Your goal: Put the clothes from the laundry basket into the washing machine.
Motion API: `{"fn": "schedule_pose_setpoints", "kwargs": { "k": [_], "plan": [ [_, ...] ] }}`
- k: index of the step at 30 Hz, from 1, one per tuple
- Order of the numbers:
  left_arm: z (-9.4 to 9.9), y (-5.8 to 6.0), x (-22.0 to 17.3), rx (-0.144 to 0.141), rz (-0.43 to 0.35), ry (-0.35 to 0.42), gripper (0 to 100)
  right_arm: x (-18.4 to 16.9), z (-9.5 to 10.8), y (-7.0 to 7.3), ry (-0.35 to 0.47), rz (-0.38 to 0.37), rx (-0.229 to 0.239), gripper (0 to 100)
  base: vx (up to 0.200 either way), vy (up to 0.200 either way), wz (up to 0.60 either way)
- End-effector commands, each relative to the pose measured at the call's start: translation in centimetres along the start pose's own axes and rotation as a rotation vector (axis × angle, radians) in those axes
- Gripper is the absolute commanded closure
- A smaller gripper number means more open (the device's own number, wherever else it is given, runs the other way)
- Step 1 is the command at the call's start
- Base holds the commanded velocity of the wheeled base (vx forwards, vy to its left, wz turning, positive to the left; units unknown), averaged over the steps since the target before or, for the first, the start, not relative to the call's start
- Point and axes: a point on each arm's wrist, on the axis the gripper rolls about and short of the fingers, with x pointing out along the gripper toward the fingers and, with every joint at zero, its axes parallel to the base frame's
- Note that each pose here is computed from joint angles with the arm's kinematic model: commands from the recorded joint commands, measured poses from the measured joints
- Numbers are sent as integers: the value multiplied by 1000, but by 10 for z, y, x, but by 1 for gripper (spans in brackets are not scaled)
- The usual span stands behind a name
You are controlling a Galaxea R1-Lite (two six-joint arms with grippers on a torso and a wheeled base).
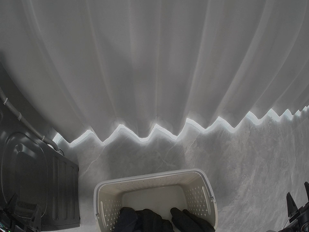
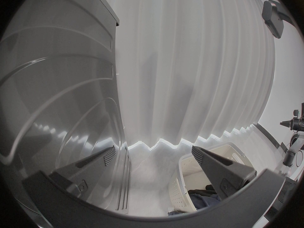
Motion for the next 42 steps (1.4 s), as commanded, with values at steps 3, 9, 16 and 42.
{"fn": "schedule_pose_setpoints", "kwargs": {
  "k": [3, 9, 16, 42],
  "plan": [
    [-5, 0, 0, -1, 0, 6, 0, 0, -5, 0, 1, 0, 0, 0, 0, 0, 0],
    [-5, 0, 0, -2, 0, 4, 0, 0, -5, 0, 1, 0, 0, 0, 100, 0, 0],
    [-5, 0, 0, -1, 0, 6, 0, 0, -5, 0, 1, 0, 0, 0, 0, 0, 0],
    [-5, 0, 0, -2, 0, 6, 0, 0, -5, 0, 1, 0, 0, 0, -38, 0, 0]
  ]
}}
